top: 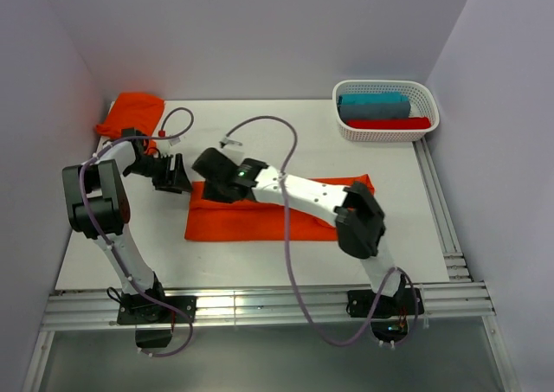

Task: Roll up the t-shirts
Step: Roll the tshirt

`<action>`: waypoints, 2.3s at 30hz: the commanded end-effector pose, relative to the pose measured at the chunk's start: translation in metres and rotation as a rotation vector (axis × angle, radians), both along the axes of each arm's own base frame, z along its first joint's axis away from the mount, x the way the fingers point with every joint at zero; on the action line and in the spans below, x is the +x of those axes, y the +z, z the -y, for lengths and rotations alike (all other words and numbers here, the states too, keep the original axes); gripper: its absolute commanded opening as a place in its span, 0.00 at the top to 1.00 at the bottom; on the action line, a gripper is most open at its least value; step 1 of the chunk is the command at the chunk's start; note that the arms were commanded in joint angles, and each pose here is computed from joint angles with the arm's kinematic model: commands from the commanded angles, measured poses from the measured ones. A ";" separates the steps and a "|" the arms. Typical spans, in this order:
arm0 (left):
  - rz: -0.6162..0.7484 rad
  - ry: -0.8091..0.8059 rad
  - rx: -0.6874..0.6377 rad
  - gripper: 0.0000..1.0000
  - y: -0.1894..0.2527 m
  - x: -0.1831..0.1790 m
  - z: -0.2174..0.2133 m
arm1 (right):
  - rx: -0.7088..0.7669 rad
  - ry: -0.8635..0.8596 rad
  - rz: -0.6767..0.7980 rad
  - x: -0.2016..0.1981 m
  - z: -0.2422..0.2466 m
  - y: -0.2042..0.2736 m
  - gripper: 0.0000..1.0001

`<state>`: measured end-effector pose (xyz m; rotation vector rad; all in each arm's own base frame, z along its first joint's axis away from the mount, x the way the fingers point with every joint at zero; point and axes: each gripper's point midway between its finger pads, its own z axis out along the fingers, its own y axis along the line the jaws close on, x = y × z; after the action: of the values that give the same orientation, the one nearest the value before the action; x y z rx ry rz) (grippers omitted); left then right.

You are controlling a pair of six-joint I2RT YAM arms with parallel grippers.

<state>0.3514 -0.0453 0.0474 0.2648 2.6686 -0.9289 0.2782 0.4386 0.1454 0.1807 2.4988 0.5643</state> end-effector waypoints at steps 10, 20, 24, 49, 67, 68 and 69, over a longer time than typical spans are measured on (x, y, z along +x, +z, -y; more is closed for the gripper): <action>0.007 -0.052 -0.048 0.34 0.008 0.001 0.005 | 0.019 0.118 -0.075 -0.024 -0.087 -0.029 0.59; 0.003 -0.085 -0.055 0.34 0.005 -0.005 0.006 | 0.004 0.132 -0.099 -0.045 -0.107 -0.057 0.59; -0.002 -0.091 -0.087 0.33 0.007 -0.002 0.009 | 0.009 0.132 -0.100 -0.048 -0.117 -0.069 0.59; -0.023 -0.082 -0.085 0.40 -0.013 0.004 0.033 | -0.124 0.125 -0.160 -0.076 -0.103 -0.131 0.60; 0.089 0.039 0.205 0.90 0.007 0.016 0.013 | 0.159 0.158 -0.134 -0.086 -0.111 -0.079 0.96; 0.104 0.053 0.242 0.91 0.010 0.019 0.008 | 0.182 0.159 -0.132 -0.086 -0.112 -0.072 0.97; 0.108 0.054 0.256 0.91 0.010 0.018 0.008 | 0.195 0.160 -0.133 -0.086 -0.111 -0.070 0.97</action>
<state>0.3554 -0.0643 0.0419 0.2942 2.7283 -0.7073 0.1927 0.5340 0.0266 0.0577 2.6713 0.6917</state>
